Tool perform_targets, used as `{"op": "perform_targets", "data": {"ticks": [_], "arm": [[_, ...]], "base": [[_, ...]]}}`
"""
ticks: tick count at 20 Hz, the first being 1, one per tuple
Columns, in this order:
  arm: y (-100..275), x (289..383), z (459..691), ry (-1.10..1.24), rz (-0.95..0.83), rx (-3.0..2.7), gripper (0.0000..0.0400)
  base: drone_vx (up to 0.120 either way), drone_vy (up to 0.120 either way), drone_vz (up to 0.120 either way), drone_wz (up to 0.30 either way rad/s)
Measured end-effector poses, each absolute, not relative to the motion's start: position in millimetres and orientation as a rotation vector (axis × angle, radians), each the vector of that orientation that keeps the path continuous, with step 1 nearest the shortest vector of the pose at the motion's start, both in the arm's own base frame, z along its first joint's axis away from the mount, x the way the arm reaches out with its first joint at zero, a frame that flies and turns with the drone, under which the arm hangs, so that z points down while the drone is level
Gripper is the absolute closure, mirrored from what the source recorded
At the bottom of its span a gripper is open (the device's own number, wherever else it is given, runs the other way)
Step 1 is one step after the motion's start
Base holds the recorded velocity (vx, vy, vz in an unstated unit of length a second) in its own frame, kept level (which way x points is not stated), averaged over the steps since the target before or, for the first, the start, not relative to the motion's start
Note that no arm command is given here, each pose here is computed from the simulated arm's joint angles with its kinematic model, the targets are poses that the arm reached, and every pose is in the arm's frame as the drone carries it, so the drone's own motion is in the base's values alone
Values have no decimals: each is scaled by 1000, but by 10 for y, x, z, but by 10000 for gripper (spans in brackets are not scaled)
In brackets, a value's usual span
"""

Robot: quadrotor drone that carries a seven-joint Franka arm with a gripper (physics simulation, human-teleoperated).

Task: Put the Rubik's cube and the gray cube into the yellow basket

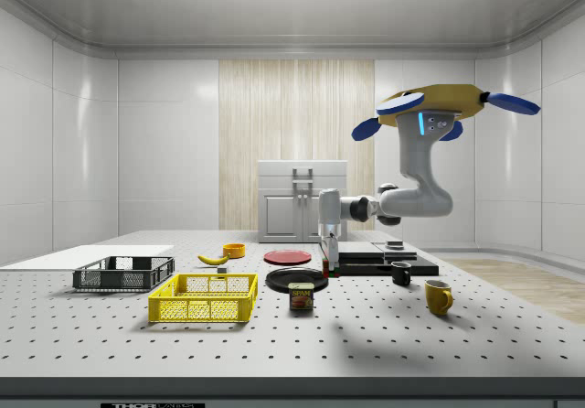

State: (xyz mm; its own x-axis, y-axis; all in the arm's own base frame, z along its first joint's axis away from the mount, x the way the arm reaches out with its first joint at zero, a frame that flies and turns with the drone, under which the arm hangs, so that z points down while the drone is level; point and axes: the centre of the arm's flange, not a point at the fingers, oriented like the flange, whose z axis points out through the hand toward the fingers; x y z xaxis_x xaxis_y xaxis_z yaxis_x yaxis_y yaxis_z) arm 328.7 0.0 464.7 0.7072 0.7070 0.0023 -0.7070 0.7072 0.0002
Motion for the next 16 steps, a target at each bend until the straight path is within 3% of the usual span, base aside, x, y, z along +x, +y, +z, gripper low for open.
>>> {"op": "perform_targets", "data": {"ticks": [16], "arm": [[0, 3287, 4647, -2, 785, 1, 75]], "base": [[120, 0, 0, 0]]}}
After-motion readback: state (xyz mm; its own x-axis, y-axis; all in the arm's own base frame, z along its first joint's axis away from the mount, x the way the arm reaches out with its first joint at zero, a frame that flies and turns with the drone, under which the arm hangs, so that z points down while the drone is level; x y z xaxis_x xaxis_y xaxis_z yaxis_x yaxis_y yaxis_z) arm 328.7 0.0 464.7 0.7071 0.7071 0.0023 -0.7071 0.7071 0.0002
